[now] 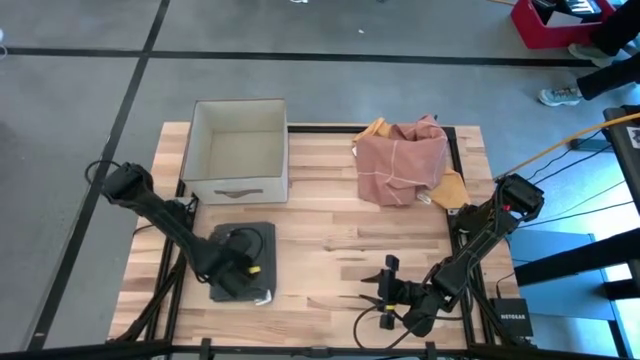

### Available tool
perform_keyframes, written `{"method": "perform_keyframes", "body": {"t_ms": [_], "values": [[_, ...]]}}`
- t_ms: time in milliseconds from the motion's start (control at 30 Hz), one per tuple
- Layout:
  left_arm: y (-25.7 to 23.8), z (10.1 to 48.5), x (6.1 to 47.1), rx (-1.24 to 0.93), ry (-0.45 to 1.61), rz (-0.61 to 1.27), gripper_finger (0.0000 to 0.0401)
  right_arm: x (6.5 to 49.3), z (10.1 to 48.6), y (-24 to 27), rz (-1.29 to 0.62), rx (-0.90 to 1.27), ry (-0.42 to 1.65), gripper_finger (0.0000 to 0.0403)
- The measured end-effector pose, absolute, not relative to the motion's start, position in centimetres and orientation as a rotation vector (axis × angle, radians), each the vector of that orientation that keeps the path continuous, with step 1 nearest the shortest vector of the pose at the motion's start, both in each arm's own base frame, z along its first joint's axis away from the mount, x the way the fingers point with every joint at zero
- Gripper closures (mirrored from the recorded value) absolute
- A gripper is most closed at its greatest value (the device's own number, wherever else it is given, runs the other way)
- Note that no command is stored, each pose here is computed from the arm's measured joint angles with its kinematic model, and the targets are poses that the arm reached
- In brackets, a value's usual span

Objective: Fold towel
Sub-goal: Fold the grey towel

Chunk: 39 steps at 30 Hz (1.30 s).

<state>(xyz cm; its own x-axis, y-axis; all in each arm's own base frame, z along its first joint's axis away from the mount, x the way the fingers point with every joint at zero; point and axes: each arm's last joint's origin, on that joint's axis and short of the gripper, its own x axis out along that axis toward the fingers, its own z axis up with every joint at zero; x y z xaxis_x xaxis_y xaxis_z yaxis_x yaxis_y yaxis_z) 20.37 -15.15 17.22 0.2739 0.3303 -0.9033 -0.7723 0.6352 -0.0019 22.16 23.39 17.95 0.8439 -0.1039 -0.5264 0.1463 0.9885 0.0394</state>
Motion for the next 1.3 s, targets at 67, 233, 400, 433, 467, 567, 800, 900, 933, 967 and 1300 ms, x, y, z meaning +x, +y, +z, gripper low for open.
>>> {"method": "perform_keyframes", "body": {"t_ms": [67,233,400,433,467,567,800,900,933,967,1300], "values": [[-15.4,17.9,21.3,-0.440,0.954,0.672,0.0269,22.3,18.0,23.2,-0.142,0.072,0.547,0.0221],[-16.0,16.5,22.6,-0.301,0.979,0.441,0.0269,22.5,17.9,23.1,-0.145,0.076,0.550,0.0221],[-15.7,14.1,21.7,-0.266,1.136,0.430,0.0269,22.5,17.9,23.1,-0.139,0.077,0.554,0.0221],[-15.7,14.0,21.4,-0.270,1.148,0.444,0.0269,22.5,17.9,23.1,-0.138,0.077,0.556,0.0221],[-15.6,13.8,21.2,-0.280,1.157,0.452,0.0269,22.5,17.9,23.1,-0.135,0.078,0.558,0.0221],[-15.8,13.7,20.4,-0.276,1.195,0.471,0.0269,22.5,17.9,23.1,-0.134,0.079,0.558,0.0221],[-16.7,13.7,18.7,-0.174,1.249,0.438,0.0269,22.5,17.9,23.1,-0.134,0.077,0.558,0.0221],[-17.1,13.7,17.9,-0.125,1.275,0.421,0.0269,22.5,17.9,23.1,-0.134,0.077,0.559,0.0221],[-17.1,13.7,17.7,-0.109,1.287,0.422,0.0269,22.5,17.9,23.1,-0.134,0.077,0.559,0.0221],[-17.2,13.7,17.4,-0.096,1.301,0.426,0.0269,22.5,17.9,23.1,-0.134,0.077,0.559,0.0221],[-17.5,15.5,16.9,-0.184,1.292,0.445,0.0269,22.5,18.0,23.1,-0.140,0.072,0.553,0.0221]]}}
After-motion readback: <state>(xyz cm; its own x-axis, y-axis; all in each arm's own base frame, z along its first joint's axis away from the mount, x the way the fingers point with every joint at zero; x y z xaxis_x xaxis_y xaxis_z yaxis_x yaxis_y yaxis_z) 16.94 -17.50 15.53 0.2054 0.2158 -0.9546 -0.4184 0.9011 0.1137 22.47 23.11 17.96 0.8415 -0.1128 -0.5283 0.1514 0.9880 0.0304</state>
